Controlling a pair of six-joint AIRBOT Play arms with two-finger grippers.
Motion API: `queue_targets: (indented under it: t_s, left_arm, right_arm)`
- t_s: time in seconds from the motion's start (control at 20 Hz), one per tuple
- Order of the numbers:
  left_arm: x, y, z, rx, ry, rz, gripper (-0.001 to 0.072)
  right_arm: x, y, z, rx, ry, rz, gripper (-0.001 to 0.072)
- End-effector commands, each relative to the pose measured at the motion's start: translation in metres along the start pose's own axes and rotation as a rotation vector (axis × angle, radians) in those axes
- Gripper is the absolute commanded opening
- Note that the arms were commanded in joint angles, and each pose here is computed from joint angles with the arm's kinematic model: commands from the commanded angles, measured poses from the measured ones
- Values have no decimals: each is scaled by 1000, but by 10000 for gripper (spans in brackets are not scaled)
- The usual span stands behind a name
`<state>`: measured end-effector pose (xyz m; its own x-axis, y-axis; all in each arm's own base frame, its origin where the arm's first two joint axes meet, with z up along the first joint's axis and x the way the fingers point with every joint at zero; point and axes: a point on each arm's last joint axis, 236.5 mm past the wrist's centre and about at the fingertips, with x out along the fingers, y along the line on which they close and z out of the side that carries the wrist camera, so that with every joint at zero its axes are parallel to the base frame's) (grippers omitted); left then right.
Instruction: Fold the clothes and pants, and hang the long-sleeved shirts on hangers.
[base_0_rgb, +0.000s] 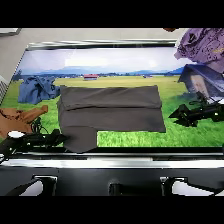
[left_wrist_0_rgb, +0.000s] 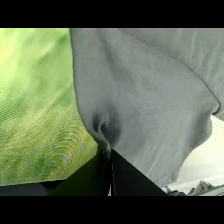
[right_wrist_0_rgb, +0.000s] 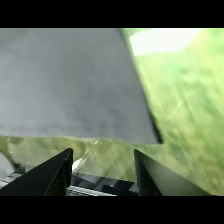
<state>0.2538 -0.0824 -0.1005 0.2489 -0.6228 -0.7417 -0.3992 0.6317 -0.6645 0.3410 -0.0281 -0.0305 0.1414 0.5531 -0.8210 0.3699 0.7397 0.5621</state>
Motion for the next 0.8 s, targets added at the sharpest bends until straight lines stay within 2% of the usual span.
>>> queue_targets:
  t_s: [0.0, 0.25, 0.75]
  left_arm:
    - [1, -1, -2, -1, 11, -5, 19]
    - [1, -1, -3, 1, 14, -4, 19]
    - [1, -1, -3, 1, 15, -5, 19]
  right_arm:
    - [17, -24, -11, 51, 84, -14, 427]
    - [57, -38, -29, 106, 207, 45, 434]
    - [82, -35, -33, 65, 183, 49, 433]
